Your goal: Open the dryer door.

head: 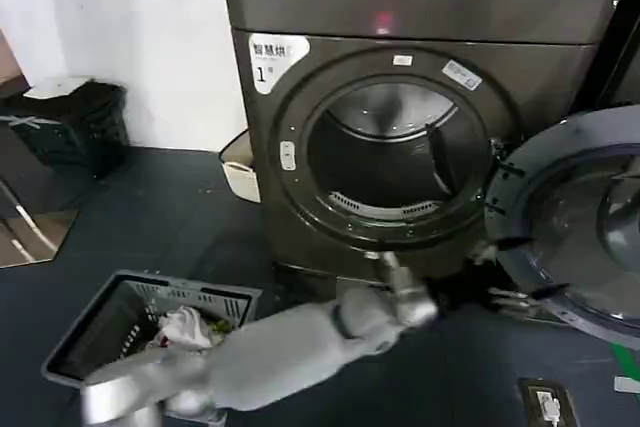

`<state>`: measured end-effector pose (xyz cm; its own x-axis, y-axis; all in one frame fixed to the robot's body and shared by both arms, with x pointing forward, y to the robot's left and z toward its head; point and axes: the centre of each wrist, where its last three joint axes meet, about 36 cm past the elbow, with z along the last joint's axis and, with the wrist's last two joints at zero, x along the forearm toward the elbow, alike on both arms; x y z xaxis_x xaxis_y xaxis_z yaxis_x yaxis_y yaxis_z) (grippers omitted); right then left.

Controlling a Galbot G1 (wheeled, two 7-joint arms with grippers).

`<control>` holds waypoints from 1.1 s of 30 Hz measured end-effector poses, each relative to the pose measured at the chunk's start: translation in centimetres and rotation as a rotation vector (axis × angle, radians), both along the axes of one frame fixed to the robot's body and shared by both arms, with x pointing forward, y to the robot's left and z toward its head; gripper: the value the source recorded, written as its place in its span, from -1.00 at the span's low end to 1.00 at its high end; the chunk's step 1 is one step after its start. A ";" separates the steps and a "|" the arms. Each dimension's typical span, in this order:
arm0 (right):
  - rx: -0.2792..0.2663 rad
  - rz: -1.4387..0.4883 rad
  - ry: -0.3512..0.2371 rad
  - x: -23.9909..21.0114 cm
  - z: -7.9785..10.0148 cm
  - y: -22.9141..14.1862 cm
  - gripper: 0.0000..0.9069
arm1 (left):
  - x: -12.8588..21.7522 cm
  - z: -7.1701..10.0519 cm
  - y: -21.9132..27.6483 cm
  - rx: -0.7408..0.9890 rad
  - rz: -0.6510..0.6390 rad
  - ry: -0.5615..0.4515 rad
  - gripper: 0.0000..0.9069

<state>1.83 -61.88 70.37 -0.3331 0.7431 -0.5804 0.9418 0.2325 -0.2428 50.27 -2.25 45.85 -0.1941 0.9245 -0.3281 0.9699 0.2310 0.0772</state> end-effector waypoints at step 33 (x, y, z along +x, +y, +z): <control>-0.050 -0.046 0.005 0.6 -0.2 0.3 1.00 | -11.0 7.8 33.6 0.688 0.235 0.025 1.00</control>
